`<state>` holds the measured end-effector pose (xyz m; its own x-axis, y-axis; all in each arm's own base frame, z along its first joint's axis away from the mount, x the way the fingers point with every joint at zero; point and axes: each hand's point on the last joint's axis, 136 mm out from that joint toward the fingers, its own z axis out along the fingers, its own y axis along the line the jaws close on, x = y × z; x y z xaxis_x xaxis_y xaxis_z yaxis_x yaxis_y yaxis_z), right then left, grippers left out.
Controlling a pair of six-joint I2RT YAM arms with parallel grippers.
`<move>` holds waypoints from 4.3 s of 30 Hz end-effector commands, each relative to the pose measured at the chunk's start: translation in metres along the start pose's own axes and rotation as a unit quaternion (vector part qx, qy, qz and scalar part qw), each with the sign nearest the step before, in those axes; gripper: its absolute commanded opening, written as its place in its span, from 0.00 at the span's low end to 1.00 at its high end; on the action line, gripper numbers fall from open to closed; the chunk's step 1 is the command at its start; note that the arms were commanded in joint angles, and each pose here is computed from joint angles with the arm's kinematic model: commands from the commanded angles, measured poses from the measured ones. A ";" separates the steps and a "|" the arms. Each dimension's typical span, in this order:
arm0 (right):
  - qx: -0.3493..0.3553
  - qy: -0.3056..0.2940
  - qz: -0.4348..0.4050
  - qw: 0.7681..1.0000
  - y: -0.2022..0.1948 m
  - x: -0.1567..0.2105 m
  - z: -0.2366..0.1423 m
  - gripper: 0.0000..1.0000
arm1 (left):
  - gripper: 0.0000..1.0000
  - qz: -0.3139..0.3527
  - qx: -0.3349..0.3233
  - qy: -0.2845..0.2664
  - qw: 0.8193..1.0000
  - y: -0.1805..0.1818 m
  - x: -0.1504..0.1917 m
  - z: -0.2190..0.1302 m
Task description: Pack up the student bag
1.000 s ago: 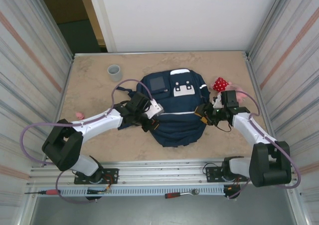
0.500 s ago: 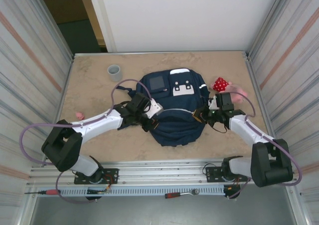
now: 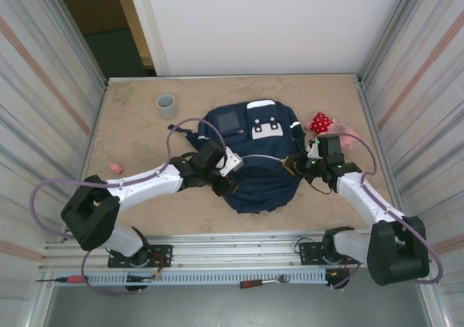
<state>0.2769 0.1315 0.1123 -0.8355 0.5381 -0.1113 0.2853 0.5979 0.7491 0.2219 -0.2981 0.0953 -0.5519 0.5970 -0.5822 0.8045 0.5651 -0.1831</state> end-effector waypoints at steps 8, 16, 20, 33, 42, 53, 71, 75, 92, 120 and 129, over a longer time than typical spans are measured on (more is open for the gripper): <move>-0.041 0.085 -0.129 0.987 0.030 -0.016 -0.005 0.00 | 0.71 0.307 0.028 -0.115 0.944 0.010 -0.023 -0.068; -0.042 0.094 -0.127 0.987 0.029 -0.023 -0.002 0.00 | 0.75 0.459 -0.019 -0.062 0.886 0.049 -0.027 -0.045; -0.043 0.094 -0.129 0.986 0.030 -0.023 -0.003 0.00 | 0.77 0.482 -0.021 -0.059 0.874 0.058 -0.035 -0.026; -0.044 0.087 -0.136 0.986 0.029 -0.038 -0.004 0.00 | 0.07 0.517 0.009 -0.054 0.854 0.052 -0.031 -0.008; -0.054 0.054 -0.144 0.987 0.037 -0.081 0.010 0.00 | 0.00 0.459 0.030 -0.069 0.885 0.006 -0.014 -0.024; 0.065 -0.057 -0.210 0.974 0.039 -0.072 -0.047 0.46 | 0.00 0.338 0.049 -0.093 0.935 -0.001 -0.038 -0.021; 0.114 -0.130 -0.467 0.867 0.091 0.090 -0.039 0.51 | 0.00 0.195 0.151 -0.074 0.966 -0.019 -0.041 -0.017; 0.140 -0.117 -0.512 0.839 0.095 0.108 -0.017 0.53 | 0.00 0.190 0.157 -0.084 0.965 -0.020 -0.046 -0.018; 0.203 -0.119 -0.502 0.832 0.093 0.087 0.014 0.12 | 0.00 0.196 0.150 -0.080 0.966 -0.015 -0.044 -0.019; 0.210 0.017 -0.362 0.908 0.016 0.031 -0.023 0.00 | 0.02 0.175 0.058 -0.045 0.982 0.027 -0.029 -0.022; 0.168 0.016 -0.344 0.924 0.021 0.042 -0.014 0.00 | 0.62 -0.116 -0.028 -0.152 0.981 0.048 -0.056 -0.074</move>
<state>0.2436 0.1579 0.1302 -0.8840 -0.0818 -0.4604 -0.2081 0.9505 0.2307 0.2603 -0.2799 0.1622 -0.4361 0.4866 -0.7570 0.8493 0.5007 -0.1674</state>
